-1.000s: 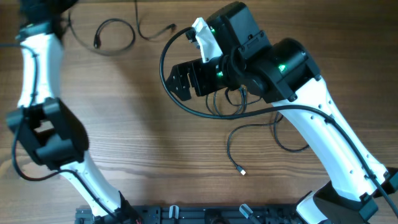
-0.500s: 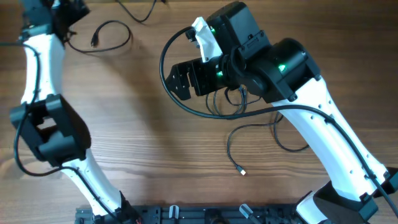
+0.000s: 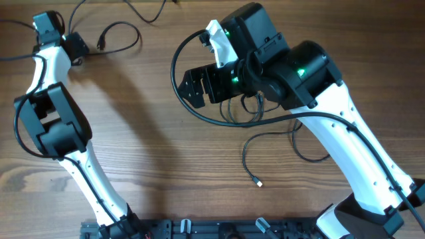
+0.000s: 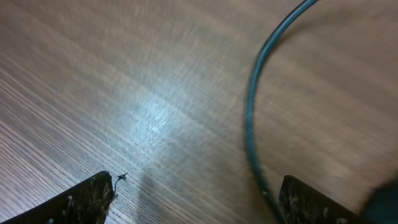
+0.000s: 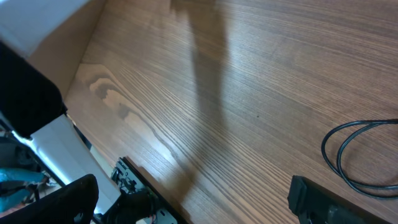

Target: Untangle cables

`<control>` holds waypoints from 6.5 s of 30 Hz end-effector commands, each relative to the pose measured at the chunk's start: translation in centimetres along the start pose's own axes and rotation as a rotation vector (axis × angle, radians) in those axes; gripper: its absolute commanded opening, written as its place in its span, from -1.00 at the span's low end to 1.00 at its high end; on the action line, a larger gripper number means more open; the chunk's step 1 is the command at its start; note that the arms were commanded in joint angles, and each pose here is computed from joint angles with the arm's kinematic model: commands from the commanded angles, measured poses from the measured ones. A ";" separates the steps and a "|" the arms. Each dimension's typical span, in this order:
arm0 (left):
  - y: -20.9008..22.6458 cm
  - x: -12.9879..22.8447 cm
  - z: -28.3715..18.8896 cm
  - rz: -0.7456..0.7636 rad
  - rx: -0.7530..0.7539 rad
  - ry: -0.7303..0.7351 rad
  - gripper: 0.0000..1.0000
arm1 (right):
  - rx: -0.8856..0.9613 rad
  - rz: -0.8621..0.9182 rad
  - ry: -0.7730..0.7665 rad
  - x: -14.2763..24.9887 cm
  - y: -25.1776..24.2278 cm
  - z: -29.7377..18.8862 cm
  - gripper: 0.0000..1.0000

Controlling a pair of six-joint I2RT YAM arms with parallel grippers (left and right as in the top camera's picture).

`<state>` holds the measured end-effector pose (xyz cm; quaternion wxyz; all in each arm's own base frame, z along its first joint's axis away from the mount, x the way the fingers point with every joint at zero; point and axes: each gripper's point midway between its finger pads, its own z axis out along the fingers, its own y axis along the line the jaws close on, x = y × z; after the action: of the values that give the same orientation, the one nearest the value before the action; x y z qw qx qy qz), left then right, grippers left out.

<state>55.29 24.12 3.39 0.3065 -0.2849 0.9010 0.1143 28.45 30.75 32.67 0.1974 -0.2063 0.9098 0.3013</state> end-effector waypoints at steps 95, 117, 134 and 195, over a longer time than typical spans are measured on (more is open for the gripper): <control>-33.3 23.8 -46.3 0.742 1.072 0.572 -0.92 | 0.601 0.460 -0.250 8.5 -14.4 -13.5 1.00; -29.3 15.6 -72.2 0.555 1.973 0.682 -0.92 | 0.439 0.588 -0.225 4.8 -17.2 -5.9 0.99; -25.9 5.1 -53.0 0.045 1.325 0.461 -0.92 | 0.438 0.410 -0.504 5.4 -14.9 -16.5 -0.51; -15.9 -3.7 -59.6 0.213 1.716 0.098 -0.92 | 0.639 0.617 -0.266 8.0 -20.4 -11.9 1.00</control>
<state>39.67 -9.40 51.18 0.4004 0.1193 0.7199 -0.5543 29.11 5.65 28.49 0.2805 0.1880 0.9394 0.0600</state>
